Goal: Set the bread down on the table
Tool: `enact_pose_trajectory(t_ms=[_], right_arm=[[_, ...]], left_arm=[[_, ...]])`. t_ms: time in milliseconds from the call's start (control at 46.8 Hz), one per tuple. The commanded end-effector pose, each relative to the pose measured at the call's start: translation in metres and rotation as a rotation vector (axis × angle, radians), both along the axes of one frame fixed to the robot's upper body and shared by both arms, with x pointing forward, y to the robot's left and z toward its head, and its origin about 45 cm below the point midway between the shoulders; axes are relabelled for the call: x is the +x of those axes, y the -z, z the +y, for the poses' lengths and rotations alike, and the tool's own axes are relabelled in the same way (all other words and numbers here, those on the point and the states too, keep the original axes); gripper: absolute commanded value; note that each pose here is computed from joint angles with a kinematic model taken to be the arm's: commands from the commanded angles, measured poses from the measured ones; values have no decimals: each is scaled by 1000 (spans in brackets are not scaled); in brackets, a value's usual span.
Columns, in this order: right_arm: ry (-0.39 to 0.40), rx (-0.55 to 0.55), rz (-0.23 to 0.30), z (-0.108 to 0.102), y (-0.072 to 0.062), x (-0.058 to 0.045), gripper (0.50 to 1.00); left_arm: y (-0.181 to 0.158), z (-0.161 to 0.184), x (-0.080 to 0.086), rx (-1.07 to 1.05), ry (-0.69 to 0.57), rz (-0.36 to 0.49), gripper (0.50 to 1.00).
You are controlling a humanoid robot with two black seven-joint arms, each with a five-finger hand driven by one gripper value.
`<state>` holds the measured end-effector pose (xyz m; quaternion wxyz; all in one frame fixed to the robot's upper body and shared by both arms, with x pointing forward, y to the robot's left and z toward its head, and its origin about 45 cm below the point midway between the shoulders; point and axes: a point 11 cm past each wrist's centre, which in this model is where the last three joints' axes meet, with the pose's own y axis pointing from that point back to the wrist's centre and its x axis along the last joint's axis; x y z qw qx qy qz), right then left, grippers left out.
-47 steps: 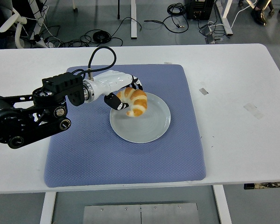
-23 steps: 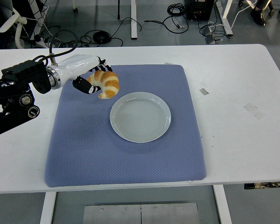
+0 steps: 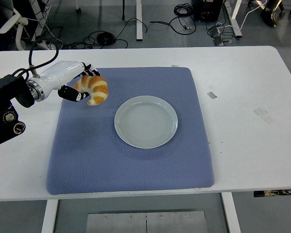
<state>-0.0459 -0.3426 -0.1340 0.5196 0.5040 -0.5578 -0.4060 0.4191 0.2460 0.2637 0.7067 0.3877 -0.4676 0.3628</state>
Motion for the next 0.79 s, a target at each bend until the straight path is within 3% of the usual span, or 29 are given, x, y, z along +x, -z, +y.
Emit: enact_pose_trajectory(t_ms=[0,769], right_arm=[[0,0,-2,0,0,0,1000],[0,0,0,0,0,0,1000]], left_arm=[[5,1,-3,-16,7,-12,649],[36,38,-14,32,-50,-47,675]])
